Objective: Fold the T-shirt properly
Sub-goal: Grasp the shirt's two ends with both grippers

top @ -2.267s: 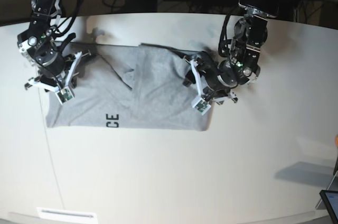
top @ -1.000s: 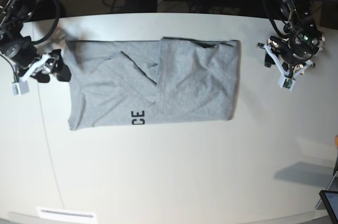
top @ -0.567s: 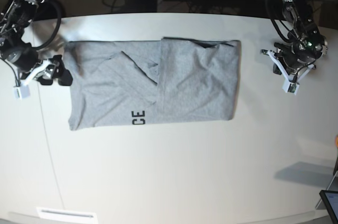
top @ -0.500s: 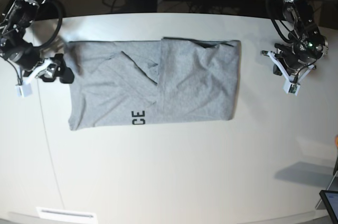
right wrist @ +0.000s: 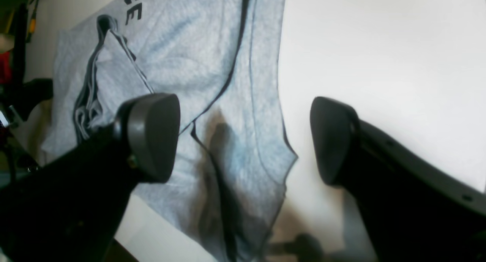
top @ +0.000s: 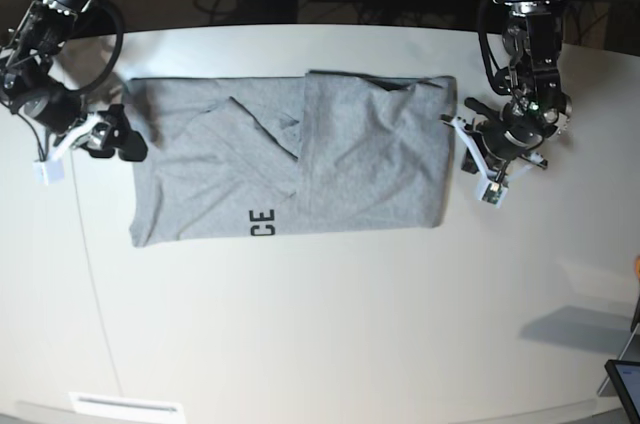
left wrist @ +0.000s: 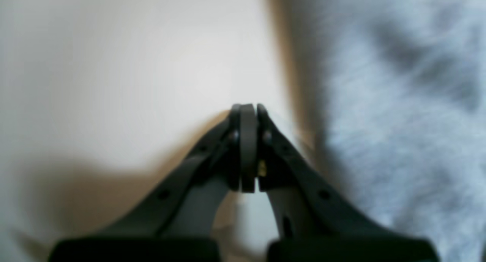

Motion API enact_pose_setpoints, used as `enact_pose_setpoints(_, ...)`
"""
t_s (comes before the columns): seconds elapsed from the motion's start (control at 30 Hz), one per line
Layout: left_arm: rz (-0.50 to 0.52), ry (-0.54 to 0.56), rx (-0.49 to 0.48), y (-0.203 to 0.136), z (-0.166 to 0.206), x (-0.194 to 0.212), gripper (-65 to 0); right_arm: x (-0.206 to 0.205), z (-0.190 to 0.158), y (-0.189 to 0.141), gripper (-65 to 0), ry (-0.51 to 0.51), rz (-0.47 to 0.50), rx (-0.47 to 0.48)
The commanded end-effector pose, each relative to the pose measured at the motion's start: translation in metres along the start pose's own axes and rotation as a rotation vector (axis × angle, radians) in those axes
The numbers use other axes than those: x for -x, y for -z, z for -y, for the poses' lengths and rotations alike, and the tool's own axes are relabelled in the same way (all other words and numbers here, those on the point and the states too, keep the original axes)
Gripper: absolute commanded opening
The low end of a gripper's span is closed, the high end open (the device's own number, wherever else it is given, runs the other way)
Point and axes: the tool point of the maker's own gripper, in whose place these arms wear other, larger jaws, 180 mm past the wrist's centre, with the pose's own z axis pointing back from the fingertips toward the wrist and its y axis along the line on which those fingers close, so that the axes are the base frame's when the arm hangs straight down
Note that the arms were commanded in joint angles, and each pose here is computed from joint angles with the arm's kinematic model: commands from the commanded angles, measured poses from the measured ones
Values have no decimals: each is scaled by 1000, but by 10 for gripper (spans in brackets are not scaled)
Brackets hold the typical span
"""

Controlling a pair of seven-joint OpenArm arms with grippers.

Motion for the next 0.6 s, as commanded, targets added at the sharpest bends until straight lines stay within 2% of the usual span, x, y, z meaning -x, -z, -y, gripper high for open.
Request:
enact_pose_setpoints(0.0,-120,23,47,4,16,29,-650,3,2,-2,-135,-19,-38,20)
enact_pose_setpoints(0.1,-117,25,48,4,17,28,-650,6,-1,2,-135,-22,-50,8)
enact_pose_setpoints(0.37,-118,23,40,2,13,28,-650,11,-38,33,-136,-57,-86,-90)
enact_pose_setpoints(0.57,-119,23,41,3,13,29,-650,7,-39,34,-136,-61,-79,-93)
